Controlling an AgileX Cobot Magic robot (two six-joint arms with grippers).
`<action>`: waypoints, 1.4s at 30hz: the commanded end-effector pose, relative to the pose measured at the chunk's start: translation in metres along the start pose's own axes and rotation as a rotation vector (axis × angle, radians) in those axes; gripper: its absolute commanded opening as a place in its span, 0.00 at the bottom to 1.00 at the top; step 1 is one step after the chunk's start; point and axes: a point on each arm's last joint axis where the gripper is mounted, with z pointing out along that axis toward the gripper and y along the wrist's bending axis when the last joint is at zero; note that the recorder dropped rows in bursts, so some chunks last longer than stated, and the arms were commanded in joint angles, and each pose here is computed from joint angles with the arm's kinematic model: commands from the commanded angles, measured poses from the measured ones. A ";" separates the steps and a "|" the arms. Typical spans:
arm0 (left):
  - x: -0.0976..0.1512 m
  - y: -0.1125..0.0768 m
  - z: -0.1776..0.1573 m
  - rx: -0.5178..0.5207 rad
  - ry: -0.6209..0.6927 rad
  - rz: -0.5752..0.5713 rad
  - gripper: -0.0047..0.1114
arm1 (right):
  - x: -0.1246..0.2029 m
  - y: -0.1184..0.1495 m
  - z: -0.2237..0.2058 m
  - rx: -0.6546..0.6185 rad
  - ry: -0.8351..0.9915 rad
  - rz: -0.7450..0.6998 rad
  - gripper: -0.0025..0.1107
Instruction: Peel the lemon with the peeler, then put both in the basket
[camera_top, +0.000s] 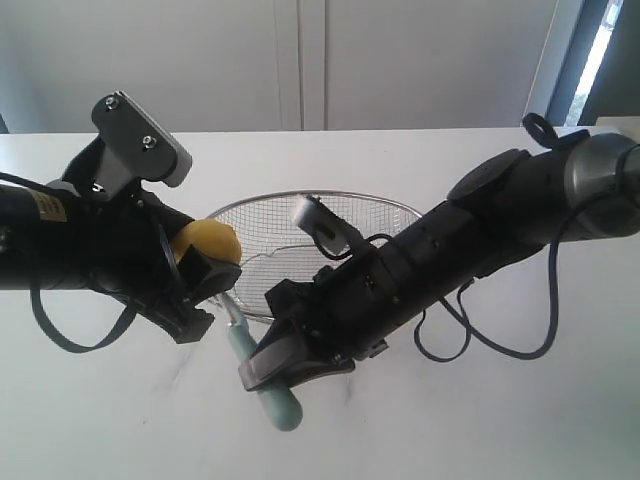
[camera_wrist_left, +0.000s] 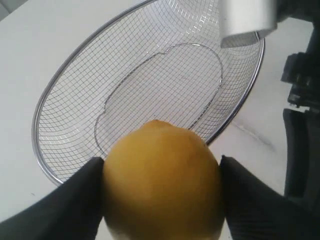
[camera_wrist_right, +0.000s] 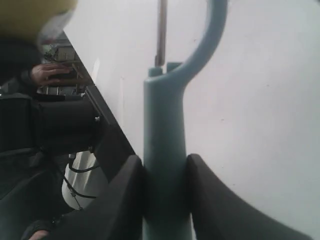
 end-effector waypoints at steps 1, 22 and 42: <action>-0.002 -0.001 -0.001 -0.001 -0.012 -0.008 0.04 | 0.001 0.006 0.003 -0.049 0.001 -0.015 0.02; -0.002 -0.001 -0.001 -0.001 -0.012 -0.008 0.04 | -0.006 0.000 -0.012 -0.058 -0.046 0.006 0.02; -0.002 -0.001 -0.001 -0.001 -0.012 -0.008 0.04 | -0.013 0.008 -0.047 -0.153 -0.140 0.005 0.02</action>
